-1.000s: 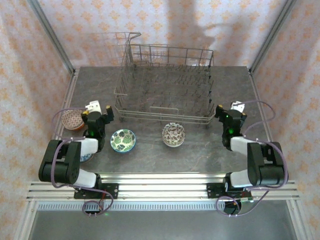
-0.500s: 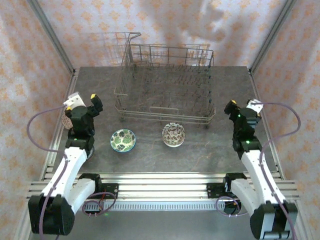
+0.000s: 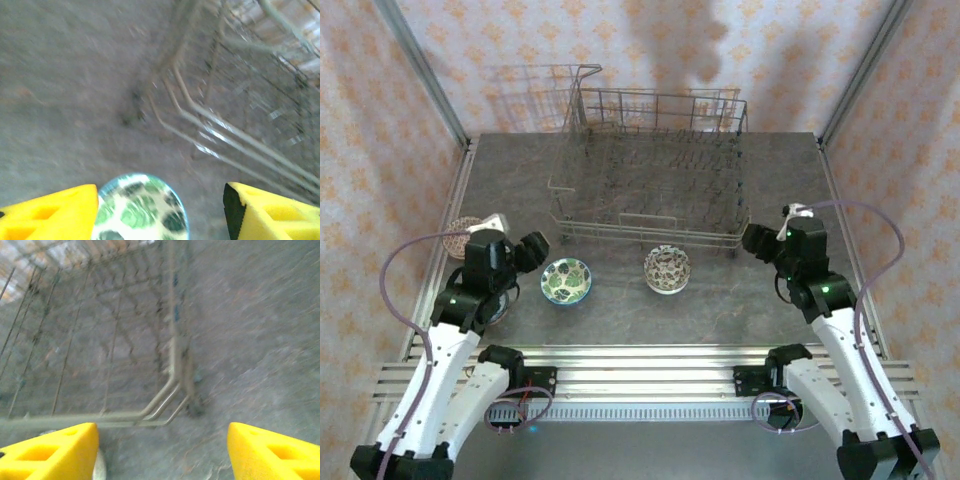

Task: Load the bowls into the dish rack

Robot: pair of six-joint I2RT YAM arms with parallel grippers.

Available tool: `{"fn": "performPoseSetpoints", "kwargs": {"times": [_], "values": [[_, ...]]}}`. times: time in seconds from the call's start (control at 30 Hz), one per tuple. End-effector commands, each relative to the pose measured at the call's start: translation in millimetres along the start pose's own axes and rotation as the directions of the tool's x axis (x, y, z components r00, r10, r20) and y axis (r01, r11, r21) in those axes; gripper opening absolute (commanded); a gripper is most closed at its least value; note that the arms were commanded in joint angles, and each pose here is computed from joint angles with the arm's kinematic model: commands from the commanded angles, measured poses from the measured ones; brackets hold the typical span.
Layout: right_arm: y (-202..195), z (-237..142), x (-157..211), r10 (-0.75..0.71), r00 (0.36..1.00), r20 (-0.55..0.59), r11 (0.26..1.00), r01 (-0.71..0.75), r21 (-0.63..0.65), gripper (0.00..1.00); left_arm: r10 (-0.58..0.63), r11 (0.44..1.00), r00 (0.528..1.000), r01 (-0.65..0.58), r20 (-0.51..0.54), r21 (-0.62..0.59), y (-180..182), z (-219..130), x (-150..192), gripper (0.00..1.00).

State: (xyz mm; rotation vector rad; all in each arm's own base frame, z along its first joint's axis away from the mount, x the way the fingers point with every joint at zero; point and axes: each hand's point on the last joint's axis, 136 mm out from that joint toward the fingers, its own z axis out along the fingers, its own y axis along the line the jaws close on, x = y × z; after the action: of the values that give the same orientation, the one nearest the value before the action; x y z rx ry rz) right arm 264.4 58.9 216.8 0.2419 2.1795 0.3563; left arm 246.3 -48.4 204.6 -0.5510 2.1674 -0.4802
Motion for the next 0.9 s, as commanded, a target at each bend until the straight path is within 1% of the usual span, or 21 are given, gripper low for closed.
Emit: {"fn": "performPoseSetpoints", "kwargs": {"times": [0.0,0.17,0.27,0.47,0.57,0.67,0.87], "values": [[14.7,-3.6,22.8,-0.011,0.997,-0.070,0.999,0.009,-0.036,0.65,-0.063,0.997,0.991,0.068,-0.116,0.045,-12.6,-2.3,30.4,0.67],[32.5,6.3,52.2,-0.028,0.994,-0.105,0.997,0.020,-0.078,0.60,0.009,0.991,0.983,0.016,-0.181,0.134,-48.4,9.4,53.4,0.67],[39.4,12.1,65.1,-0.068,0.991,-0.119,0.995,0.059,-0.078,0.58,0.088,0.984,0.971,-0.050,-0.221,0.174,-72.3,18.3,69.2,0.67],[59.7,28.5,83.5,-0.158,0.975,-0.155,0.983,0.141,-0.117,0.55,0.260,0.951,0.921,-0.191,-0.290,0.244,-114.7,33.9,94.8,0.67],[70.8,38.2,91.8,-0.214,0.960,-0.179,0.971,0.190,-0.144,0.53,0.298,0.940,0.899,-0.218,-0.321,0.262,-124.5,42.8,104.7,0.67],[78.0,48.5,103.9,-0.276,0.938,-0.211,0.956,0.246,-0.160,0.52,0.318,0.933,0.886,-0.230,-0.337,0.277,-131.4,50.4,110.7,0.67],[87.8,66.5,125.1,-0.340,0.904,-0.259,0.934,0.293,-0.203,0.50,0.351,0.923,0.862,-0.253,-0.365,0.289,-139.2,60.7,117.6,0.67]]}}
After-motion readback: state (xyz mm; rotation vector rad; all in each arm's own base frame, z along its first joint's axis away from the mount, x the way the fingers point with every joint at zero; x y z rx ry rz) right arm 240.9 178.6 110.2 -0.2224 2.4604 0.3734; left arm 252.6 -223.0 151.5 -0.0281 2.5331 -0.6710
